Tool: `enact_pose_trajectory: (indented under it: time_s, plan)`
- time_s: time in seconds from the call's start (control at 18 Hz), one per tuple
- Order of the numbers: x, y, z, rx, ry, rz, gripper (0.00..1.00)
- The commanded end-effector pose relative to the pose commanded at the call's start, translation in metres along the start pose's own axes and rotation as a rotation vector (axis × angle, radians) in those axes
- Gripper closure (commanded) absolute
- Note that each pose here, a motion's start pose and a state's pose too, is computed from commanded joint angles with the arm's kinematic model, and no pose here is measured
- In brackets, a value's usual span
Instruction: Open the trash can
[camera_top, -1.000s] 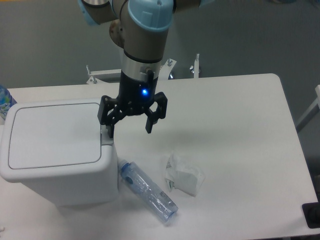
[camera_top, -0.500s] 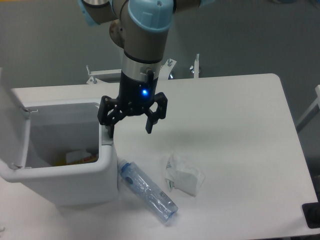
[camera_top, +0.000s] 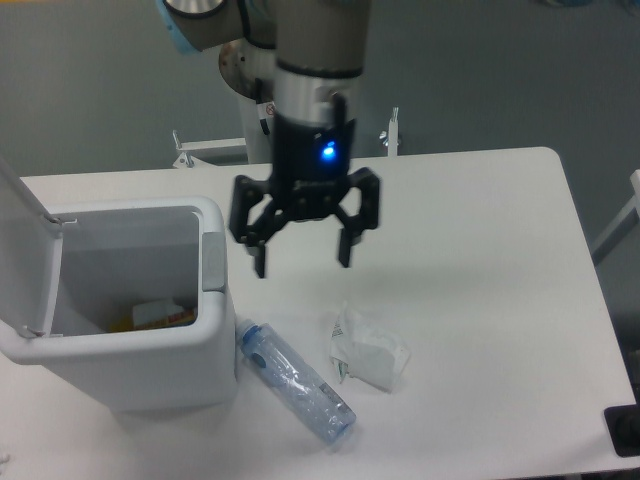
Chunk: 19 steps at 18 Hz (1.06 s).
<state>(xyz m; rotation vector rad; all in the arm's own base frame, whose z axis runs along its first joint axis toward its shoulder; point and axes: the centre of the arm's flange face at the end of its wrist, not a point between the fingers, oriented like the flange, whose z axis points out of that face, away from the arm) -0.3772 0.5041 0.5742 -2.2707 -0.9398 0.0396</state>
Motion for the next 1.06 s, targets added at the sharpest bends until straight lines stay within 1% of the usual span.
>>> enact_pose_trajectory:
  time_s: [0.11, 0.28, 0.44, 0.72, 0.83, 1.06]
  plan:
    - [-0.025, -0.004, -0.008, 0.005, -0.094, 0.05, 0.0]
    - [-0.048, -0.005, -0.013, -0.011, -0.172, 0.178, 0.0]
    - [-0.074, -0.002, -0.012, -0.071, -0.218, 0.294, 0.0]
    - [-0.114, 0.011, -0.006, -0.194, -0.253, 0.545, 0.0]
    - [-0.124, 0.014, -0.005, -0.231, -0.26, 0.593, 0.0]
    - [-0.142, 0.015, -0.009, -0.24, -0.272, 0.588, 0.0]
